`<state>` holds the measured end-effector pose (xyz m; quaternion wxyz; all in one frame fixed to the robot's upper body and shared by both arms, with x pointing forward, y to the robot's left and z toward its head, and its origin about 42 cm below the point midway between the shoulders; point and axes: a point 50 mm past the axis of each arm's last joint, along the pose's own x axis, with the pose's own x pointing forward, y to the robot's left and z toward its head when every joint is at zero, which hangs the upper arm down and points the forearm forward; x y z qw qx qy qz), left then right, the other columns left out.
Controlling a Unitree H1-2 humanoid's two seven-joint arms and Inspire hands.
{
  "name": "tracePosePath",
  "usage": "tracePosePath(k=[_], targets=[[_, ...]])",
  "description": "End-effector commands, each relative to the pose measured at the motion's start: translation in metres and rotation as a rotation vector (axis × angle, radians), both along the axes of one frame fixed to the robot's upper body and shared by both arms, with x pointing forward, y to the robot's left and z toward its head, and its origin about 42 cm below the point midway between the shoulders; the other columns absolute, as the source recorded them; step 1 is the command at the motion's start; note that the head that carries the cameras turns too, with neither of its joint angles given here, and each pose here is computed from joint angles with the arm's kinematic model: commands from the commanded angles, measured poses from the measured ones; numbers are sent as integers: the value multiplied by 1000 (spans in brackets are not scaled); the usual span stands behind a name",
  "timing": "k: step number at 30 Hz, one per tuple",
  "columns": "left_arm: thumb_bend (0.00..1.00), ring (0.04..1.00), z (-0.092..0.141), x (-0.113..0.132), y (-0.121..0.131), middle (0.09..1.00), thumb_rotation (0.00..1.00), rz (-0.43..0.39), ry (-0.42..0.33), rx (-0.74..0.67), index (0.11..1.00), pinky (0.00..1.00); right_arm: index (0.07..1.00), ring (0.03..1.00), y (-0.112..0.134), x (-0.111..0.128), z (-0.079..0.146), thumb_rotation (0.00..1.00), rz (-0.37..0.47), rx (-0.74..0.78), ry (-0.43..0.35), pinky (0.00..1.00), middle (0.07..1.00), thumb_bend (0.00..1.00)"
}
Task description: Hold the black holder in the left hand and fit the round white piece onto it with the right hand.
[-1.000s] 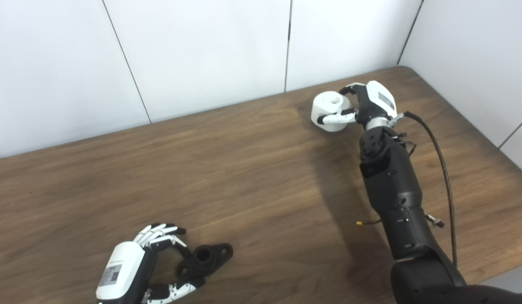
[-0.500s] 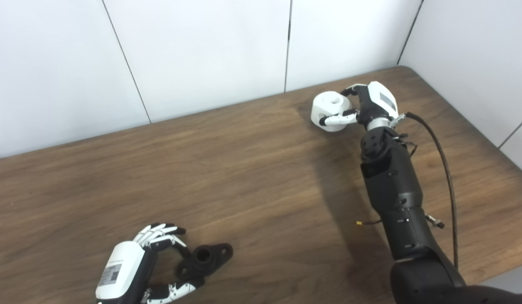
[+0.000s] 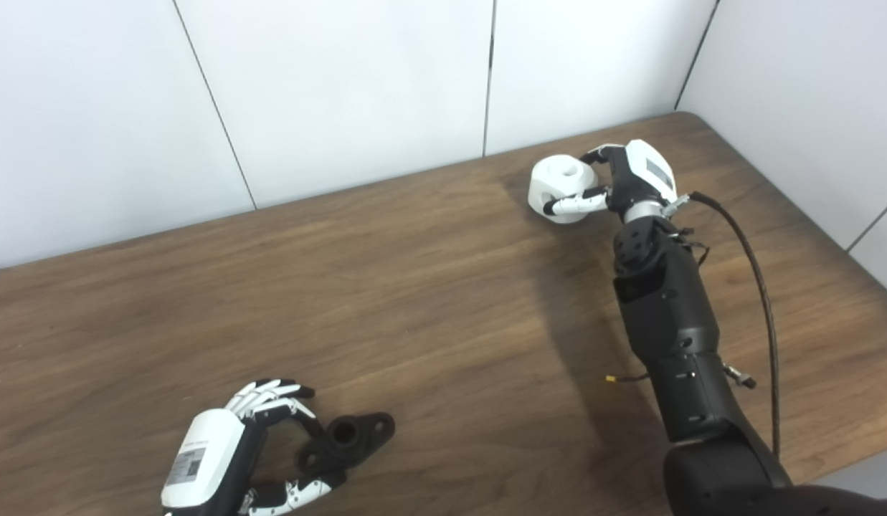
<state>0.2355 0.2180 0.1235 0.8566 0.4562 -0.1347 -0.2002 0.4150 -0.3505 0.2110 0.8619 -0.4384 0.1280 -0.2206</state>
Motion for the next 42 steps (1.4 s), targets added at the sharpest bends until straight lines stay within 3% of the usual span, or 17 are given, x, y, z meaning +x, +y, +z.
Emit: tracePosePath(k=[1, 8, 10, 13, 19, 33, 42], targets=[[519, 836, -13, -6, 11, 768, 41, 34, 90, 58, 486, 874, 682, 857, -5, 5, 26, 271, -16, -47, -90, 736, 822, 848], [519, 832, -13, -6, 11, 765, 42, 30, 82, 57, 486, 866, 631, 852, -5, 5, 25, 242, -16, -67, -104, 738, 798, 826], [519, 833, -13, -6, 11, 766, 42, 30, 84, 57, 486, 870, 523, 853, -4, 4, 25, 169, -20, -53, -134, 739, 808, 604], [519, 835, -13, -6, 11, 767, 42, 30, 87, 59, 486, 871, 489, 846, -4, 2, 25, 145, -21, -51, -171, 732, 814, 539], [519, 839, -12, -6, 11, 770, 42, 29, 93, 61, 486, 874, 481, 831, -4, 0, 24, 132, -17, -70, -212, 724, 799, 525], [519, 841, -12, -7, 8, 769, 42, 29, 99, 61, 486, 883, 482, 819, -6, -6, 25, 132, 12, -106, -219, 695, 783, 524], [519, 845, -14, -7, 3, 768, 42, 25, 100, 59, 486, 876, 482, 809, 7, -19, 53, 136, 143, -93, -212, 742, 790, 525]])
